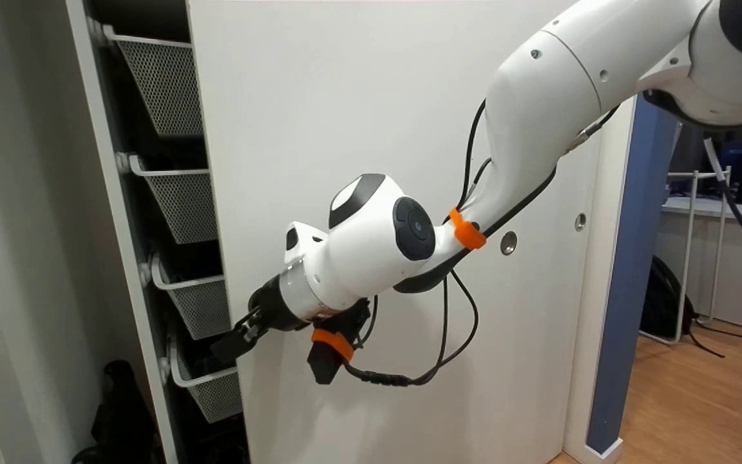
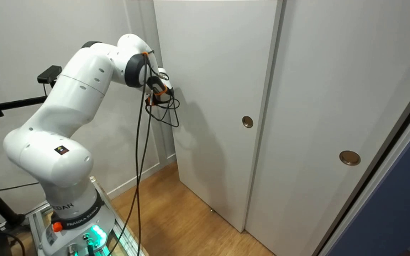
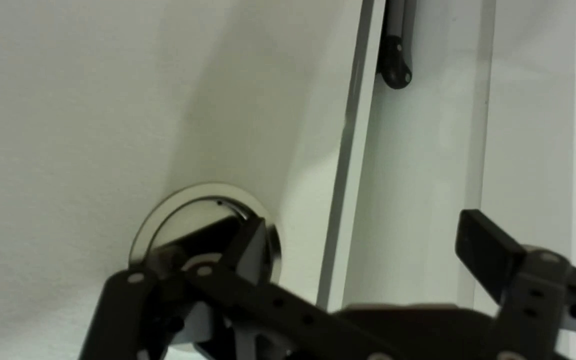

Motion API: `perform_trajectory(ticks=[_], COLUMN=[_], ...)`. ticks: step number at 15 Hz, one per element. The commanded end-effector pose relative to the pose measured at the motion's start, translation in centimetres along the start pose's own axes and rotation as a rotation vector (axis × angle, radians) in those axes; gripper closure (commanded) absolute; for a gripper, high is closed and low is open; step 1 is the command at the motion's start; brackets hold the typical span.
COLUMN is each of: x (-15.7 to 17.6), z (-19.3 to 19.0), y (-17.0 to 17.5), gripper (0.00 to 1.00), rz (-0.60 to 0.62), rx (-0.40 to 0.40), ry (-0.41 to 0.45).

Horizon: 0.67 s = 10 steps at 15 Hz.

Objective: Slide the closet door to the left in order to close the closet door

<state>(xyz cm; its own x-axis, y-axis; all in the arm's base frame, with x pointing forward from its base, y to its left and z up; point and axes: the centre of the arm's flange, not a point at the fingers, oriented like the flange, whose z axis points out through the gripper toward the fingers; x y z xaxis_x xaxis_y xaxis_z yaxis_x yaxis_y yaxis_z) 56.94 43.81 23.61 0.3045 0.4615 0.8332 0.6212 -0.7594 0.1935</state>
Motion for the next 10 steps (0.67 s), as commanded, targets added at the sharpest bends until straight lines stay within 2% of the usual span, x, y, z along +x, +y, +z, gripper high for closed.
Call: perform_trajectory(ticks=[1,7,10], x=[2.5,4.0,4.5], z=[3.5,4.2,4.5], y=[-2.6,-5.2,-5.8], gripper=[0.00,0.00,0.00], rz=[-0.004,0.042,0.106], rx=[0.064,0.179,0.206], ry=[0.043,0.102,0.047])
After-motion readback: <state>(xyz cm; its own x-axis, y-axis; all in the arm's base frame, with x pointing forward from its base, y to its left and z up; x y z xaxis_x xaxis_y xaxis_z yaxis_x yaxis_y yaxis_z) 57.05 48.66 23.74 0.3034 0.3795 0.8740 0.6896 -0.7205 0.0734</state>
